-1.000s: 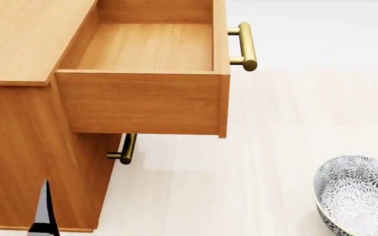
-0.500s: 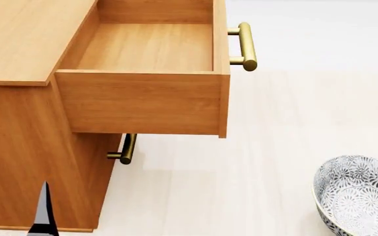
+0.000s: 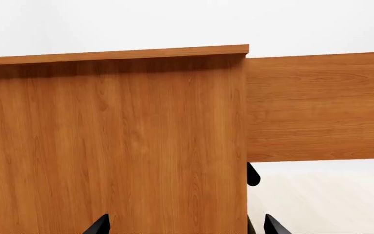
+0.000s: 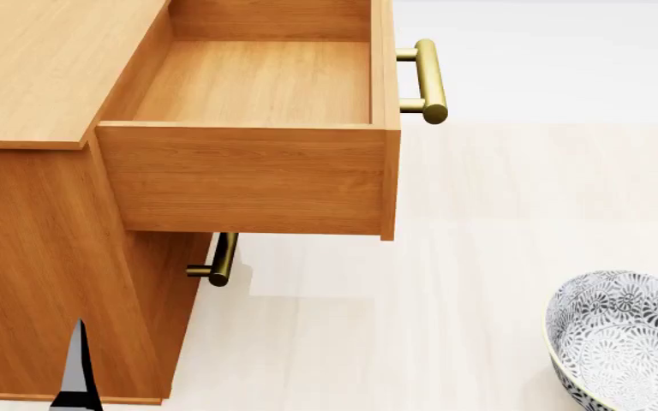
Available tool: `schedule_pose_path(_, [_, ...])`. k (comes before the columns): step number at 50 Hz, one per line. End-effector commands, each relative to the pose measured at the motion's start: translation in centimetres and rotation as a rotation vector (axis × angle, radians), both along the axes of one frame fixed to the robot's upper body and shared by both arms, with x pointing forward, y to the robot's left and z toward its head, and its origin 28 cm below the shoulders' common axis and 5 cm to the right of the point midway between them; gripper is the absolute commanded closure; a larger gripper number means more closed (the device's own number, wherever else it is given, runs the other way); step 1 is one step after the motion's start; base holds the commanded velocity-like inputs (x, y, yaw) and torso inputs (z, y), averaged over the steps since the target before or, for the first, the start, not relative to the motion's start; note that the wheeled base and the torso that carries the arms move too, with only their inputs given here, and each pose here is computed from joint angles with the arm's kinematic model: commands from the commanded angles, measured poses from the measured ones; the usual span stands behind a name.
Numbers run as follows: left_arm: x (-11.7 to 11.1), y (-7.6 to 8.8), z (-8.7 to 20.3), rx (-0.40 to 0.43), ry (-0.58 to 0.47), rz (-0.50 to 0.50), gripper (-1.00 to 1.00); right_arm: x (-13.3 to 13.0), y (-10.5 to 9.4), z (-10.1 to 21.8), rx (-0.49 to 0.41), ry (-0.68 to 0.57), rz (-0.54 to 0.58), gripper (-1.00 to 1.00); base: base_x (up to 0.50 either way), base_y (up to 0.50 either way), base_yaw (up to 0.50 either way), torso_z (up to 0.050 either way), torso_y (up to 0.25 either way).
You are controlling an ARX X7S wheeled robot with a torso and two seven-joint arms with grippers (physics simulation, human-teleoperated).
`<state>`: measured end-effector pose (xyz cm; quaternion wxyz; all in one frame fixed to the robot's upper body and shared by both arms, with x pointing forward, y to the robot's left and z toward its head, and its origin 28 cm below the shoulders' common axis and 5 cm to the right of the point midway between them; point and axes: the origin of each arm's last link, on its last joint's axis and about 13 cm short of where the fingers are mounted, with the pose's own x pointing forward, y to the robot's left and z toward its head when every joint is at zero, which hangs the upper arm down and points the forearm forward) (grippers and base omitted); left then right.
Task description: Put the ketchup in the top drawer of the cabinet.
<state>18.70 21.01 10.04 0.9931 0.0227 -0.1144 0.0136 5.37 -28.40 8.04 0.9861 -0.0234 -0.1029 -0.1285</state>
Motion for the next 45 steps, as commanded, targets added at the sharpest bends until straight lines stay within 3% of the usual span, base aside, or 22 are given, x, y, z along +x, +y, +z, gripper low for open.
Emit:
schedule_pose_path(1, [0.0, 0.0, -0.2, -0.004, 0.004, 0.0, -1.0, 0.1, 0.2, -1.8, 0.025, 0.008, -0.006, -1.0, 0.0, 0.0, 0.0, 0.0, 0.0])
schedule_pose_path(17, [-0.1, -0.1, -0.2, 0.0, 0.006, 0.003, -1.0, 0.3, 0.3, -4.3, 0.038, 0.083, 0.02, -1.0, 0.0, 0.0, 0.0, 0.0, 0.0])
schedule_pose_path(45, [0.1, 0.0, -0.5, -0.006, 0.013, 0.01, -1.0, 0.7, 0.5, -5.9, 0.031, 0.177, 0.041, -1.0, 0.0, 0.0, 0.0, 0.0, 0.0])
